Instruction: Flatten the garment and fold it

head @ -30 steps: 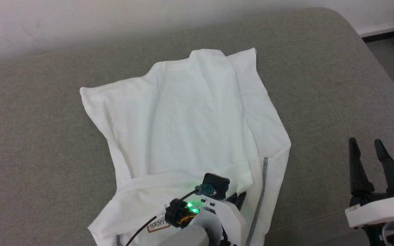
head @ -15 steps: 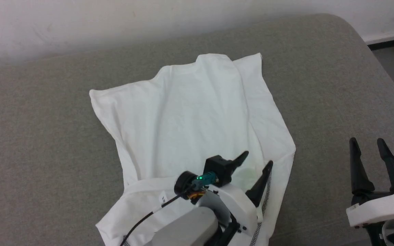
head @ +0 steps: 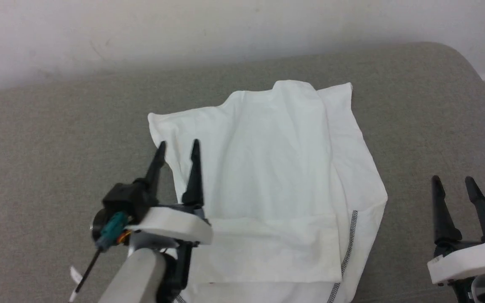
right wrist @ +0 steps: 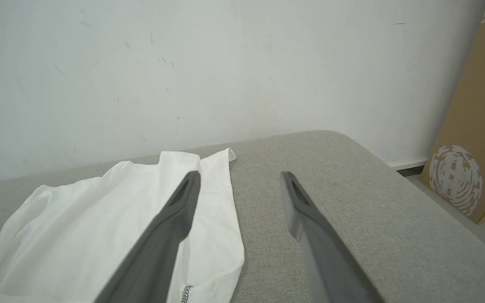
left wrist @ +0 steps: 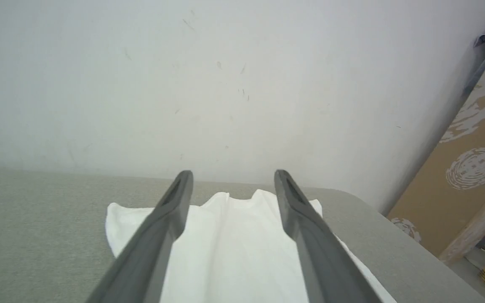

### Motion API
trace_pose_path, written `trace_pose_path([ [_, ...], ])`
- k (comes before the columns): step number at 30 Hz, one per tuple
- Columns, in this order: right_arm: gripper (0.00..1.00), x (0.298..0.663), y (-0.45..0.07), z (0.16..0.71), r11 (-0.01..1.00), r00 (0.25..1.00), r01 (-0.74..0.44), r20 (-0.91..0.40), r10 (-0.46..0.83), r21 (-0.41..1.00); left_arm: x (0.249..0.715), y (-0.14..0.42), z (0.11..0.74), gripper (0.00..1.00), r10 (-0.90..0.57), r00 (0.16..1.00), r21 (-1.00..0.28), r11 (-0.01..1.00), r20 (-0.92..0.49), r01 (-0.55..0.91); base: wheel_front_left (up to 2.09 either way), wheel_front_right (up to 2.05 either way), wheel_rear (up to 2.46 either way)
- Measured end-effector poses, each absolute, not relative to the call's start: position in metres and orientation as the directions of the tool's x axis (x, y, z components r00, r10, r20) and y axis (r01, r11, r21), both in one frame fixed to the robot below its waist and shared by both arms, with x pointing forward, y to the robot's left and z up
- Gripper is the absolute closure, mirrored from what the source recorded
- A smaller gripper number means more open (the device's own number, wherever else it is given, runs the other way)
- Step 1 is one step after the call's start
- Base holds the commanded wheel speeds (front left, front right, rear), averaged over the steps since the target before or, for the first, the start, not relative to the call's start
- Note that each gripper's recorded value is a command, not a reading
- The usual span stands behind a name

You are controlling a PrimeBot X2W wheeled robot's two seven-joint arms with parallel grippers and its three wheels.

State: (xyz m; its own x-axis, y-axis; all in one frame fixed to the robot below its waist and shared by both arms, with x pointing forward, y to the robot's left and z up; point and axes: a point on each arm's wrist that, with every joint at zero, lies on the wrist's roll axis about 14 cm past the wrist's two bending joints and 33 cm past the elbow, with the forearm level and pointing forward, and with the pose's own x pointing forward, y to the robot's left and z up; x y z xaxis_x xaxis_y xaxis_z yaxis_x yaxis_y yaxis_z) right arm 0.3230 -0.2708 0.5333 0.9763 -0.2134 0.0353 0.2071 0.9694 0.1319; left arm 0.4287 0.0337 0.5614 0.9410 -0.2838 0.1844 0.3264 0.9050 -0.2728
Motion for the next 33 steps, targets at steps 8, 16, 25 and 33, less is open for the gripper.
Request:
trace_pose_path([
  [8,0.00,0.331,-0.268,0.515,0.964,0.980,0.197,-0.034,-0.194,0.178,0.414,0.127,0.550,0.00,-0.043,0.984,-0.248,0.965,0.175,0.086,0.00,0.00,0.00],
  [16,0.00,0.380,-0.280,0.495,0.946,0.978,0.189,-0.138,-0.156,0.265,0.416,0.165,0.552,0.00,0.026,0.978,-0.215,0.976,0.205,0.019,0.00,0.00,0.00],
  [25,0.00,0.473,-0.305,0.481,0.936,0.950,0.186,-0.299,-0.093,0.300,0.439,0.157,0.539,0.00,-0.020,0.979,-0.203,0.977,0.202,0.062,0.00,0.00,0.00],
  [33,0.00,0.554,-0.291,0.458,0.944,0.866,0.131,-0.498,0.039,0.302,0.469,0.151,0.524,0.00,-0.039,0.979,-0.182,0.980,0.203,0.076,0.00,0.00,0.00],
])
